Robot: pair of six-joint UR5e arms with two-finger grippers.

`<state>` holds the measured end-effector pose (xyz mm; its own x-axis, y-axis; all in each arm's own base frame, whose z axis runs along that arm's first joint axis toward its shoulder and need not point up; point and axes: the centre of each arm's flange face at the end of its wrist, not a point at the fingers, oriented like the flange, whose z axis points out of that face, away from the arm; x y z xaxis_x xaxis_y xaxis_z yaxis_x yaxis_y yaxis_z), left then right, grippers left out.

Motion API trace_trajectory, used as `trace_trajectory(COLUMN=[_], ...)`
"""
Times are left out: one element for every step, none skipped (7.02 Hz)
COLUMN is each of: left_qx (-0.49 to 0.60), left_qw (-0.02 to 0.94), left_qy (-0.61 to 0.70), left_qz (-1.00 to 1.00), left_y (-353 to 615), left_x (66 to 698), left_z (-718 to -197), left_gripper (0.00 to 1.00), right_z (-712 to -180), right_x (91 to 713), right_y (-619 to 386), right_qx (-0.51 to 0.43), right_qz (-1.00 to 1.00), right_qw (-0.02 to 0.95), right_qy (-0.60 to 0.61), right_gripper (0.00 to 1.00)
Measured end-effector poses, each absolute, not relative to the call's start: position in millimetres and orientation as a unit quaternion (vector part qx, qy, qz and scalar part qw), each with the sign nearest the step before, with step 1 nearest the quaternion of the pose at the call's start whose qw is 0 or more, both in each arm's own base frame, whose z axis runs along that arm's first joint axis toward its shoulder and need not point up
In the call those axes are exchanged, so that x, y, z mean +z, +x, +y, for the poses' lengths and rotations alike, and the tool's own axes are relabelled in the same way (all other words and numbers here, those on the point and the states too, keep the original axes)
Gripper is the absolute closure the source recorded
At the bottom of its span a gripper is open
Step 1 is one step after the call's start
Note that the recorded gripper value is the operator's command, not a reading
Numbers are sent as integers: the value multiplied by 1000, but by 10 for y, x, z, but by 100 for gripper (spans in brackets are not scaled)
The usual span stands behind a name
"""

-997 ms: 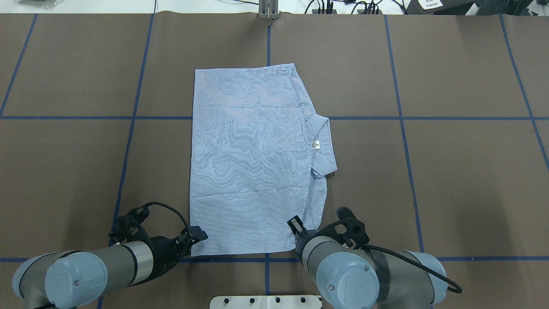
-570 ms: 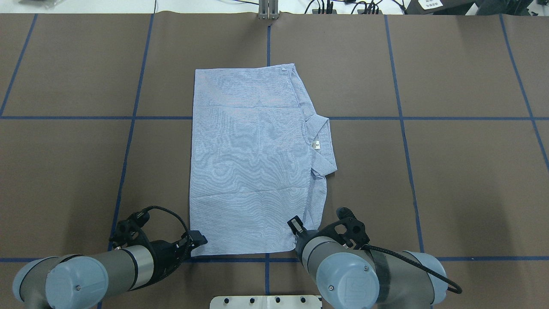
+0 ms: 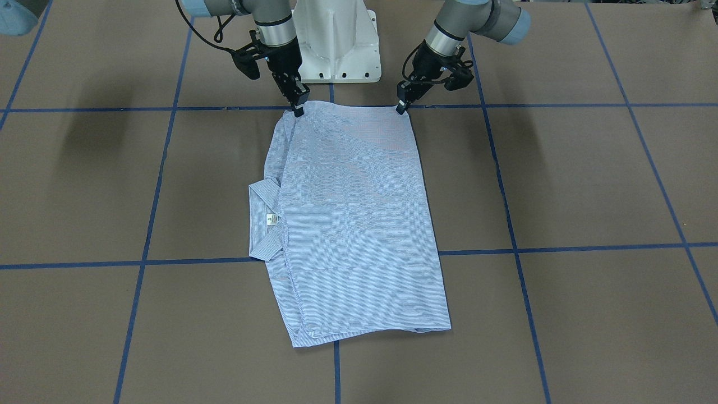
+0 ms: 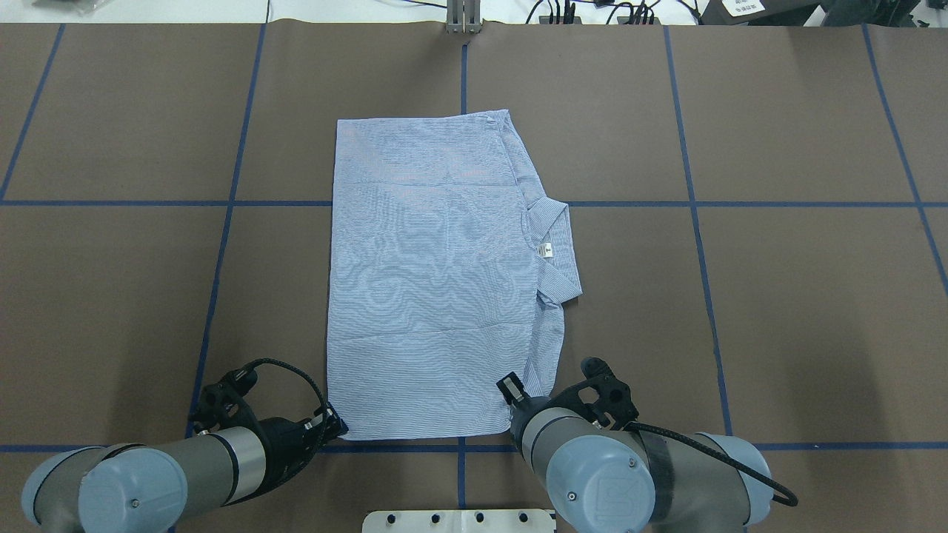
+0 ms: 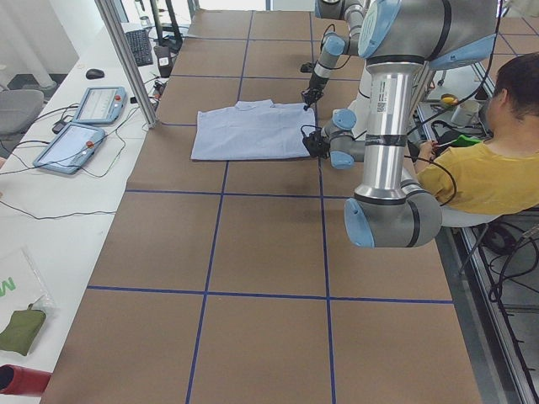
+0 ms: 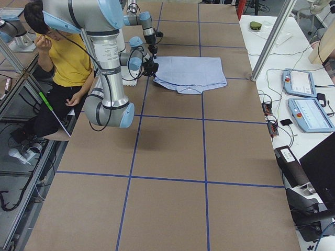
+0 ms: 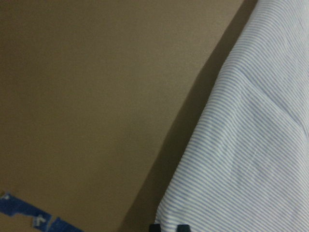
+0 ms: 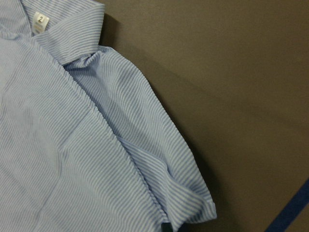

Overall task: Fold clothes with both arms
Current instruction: 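Lower both grippers and grasp the shirt edge nearest the robot, then lift the near edge with both grippers and fold it over toward the collar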

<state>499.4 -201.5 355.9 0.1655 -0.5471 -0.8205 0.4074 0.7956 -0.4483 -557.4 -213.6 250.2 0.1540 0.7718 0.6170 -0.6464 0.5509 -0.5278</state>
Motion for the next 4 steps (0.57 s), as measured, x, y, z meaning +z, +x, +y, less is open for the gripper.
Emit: trace_trajectory(left_qx=[-313,-310,-306,-300], left_qw=[757,747,732,716], left_qy=[-64,-70,-78,-88], left_qz=[570,584,604,624], left_y=[4838,4602,4337,4103], left_x=[3502,3337,3095,2851], left_z=[-1997,-1967,-1940,-1927], left_gripper=[100,100,100,100], right_z=[-2138,-2098,-2015,-1993], right_x=[2408,2255,2087,1945], right_y=[-5486,-5332,-5135,-4926], right_qx=[468,468,470,477], right_qz=[-460,-468,-466,-463], right_qw=[751,746,745,742], right_qy=[-73,-79,-85,-88], right_gripper=[100,100,100,100])
